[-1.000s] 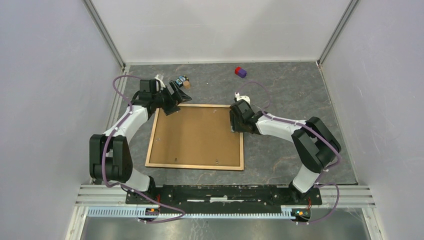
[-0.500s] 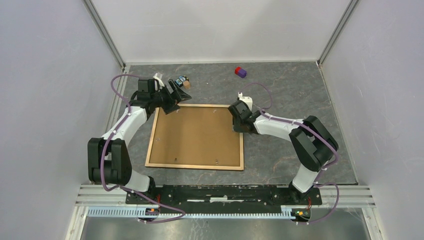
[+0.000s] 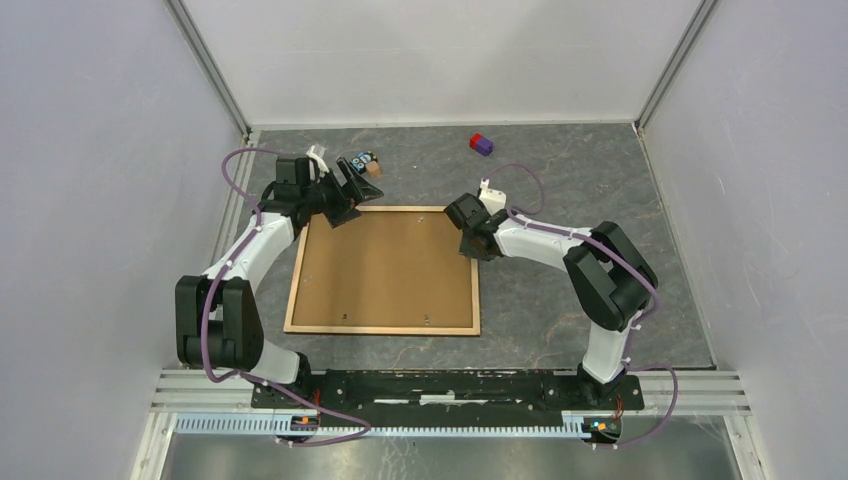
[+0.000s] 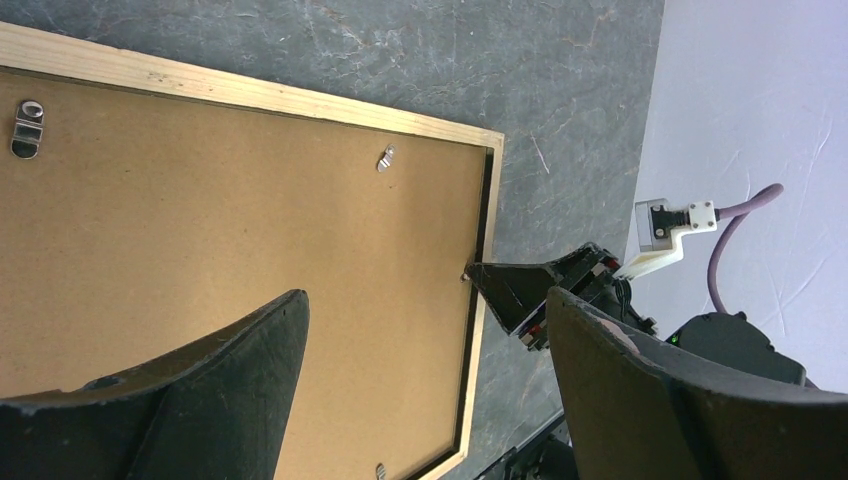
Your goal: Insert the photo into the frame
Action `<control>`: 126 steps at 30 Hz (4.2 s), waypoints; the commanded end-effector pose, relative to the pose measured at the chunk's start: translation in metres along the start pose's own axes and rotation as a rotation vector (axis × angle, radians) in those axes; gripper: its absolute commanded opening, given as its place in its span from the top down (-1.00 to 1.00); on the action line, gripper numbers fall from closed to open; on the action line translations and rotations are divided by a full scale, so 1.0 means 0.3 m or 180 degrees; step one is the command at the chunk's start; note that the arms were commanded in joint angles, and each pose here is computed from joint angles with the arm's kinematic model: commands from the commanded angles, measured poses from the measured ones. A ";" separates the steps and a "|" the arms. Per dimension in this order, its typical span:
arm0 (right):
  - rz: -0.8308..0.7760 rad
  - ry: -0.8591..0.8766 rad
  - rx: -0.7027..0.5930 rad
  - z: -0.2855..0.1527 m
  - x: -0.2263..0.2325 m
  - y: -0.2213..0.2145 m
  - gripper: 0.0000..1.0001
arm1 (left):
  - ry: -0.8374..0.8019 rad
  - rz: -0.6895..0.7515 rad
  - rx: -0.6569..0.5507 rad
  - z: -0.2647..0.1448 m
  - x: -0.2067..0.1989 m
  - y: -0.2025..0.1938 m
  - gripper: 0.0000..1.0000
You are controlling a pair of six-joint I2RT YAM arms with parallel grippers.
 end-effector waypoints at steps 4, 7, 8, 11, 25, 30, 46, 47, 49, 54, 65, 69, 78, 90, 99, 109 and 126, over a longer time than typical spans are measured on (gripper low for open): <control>0.0153 -0.0462 0.0135 0.014 -0.125 -0.095 0.48 | -0.0177 -0.0007 -0.0140 -0.027 -0.056 0.035 -0.86; 0.0240 -0.0460 0.0110 0.006 -0.143 -0.097 0.59 | -0.0188 -0.0017 -0.0137 -0.025 -0.057 0.033 -0.86; 0.0256 -0.0444 0.0108 0.005 -0.145 -0.099 0.63 | -0.0186 -0.0016 -0.0140 -0.025 -0.056 0.033 -0.86; 0.0253 -0.0365 0.0101 0.006 -0.140 -0.100 0.64 | -0.0183 -0.0024 -0.0136 -0.024 -0.054 0.032 -0.86; -0.0555 0.0250 -0.0450 -0.070 -0.074 0.079 -0.40 | -0.0203 -0.0015 -0.0128 -0.023 -0.056 0.027 -0.86; -0.0767 0.0329 -0.0353 -0.045 -0.064 0.132 -0.42 | -0.0214 -0.0003 -0.0106 -0.016 -0.059 0.020 -0.86; -0.0549 0.0405 0.0003 0.061 -0.041 0.103 0.14 | -0.0223 0.0006 -0.0046 -0.001 -0.059 0.004 -0.87; -0.0434 0.0323 -0.0010 0.065 -0.066 0.105 0.21 | -0.0229 0.0010 -0.0047 -0.001 -0.062 0.005 -0.87; -0.0219 0.0260 0.0010 0.070 -0.112 0.103 0.34 | -0.0240 0.0015 -0.0049 -0.004 -0.066 0.005 -0.87; 0.0307 0.0115 0.0043 0.070 -0.245 0.102 0.74 | -0.0250 0.0013 -0.0041 -0.003 -0.069 0.003 -0.88; 0.0961 -0.0304 0.0075 0.038 -0.485 0.064 1.00 | -0.0267 0.0015 0.0063 0.022 -0.089 -0.033 -0.86; 0.1080 -0.0314 0.0161 0.013 -0.532 0.004 1.00 | -0.0190 0.0065 0.0238 0.054 -0.102 -0.085 -0.84; 0.1022 0.0076 0.0159 -0.040 -0.556 -0.048 0.26 | 0.0181 0.0016 0.0392 0.093 -0.113 -0.201 -0.74; -0.0191 0.0878 -0.0488 -0.183 -0.496 0.092 -0.70 | 0.1374 -0.1028 0.0559 0.037 -0.090 -0.594 -0.55; -0.0365 0.1112 -0.0501 -0.220 -0.485 0.082 -0.74 | 0.1825 -0.1206 0.0838 0.072 -0.065 -0.732 -0.16; -0.0381 0.1173 -0.0632 -0.246 -0.497 0.086 -0.73 | 0.2332 -0.0800 0.0962 0.060 0.032 -0.771 0.46; -0.0574 0.1423 -0.0679 -0.263 -0.474 0.080 -0.73 | 0.2221 0.1577 0.1887 0.038 0.150 -0.698 0.91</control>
Point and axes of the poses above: each gripper's point midway between its finger pads, its own z axis out along the fingers, its own x axis along the line the jaws close on, y = z × x, the point moved 3 cm from there along -z, back along the fingers, and after that the axes turned 14 degrees about z, right-handed, at the moved point
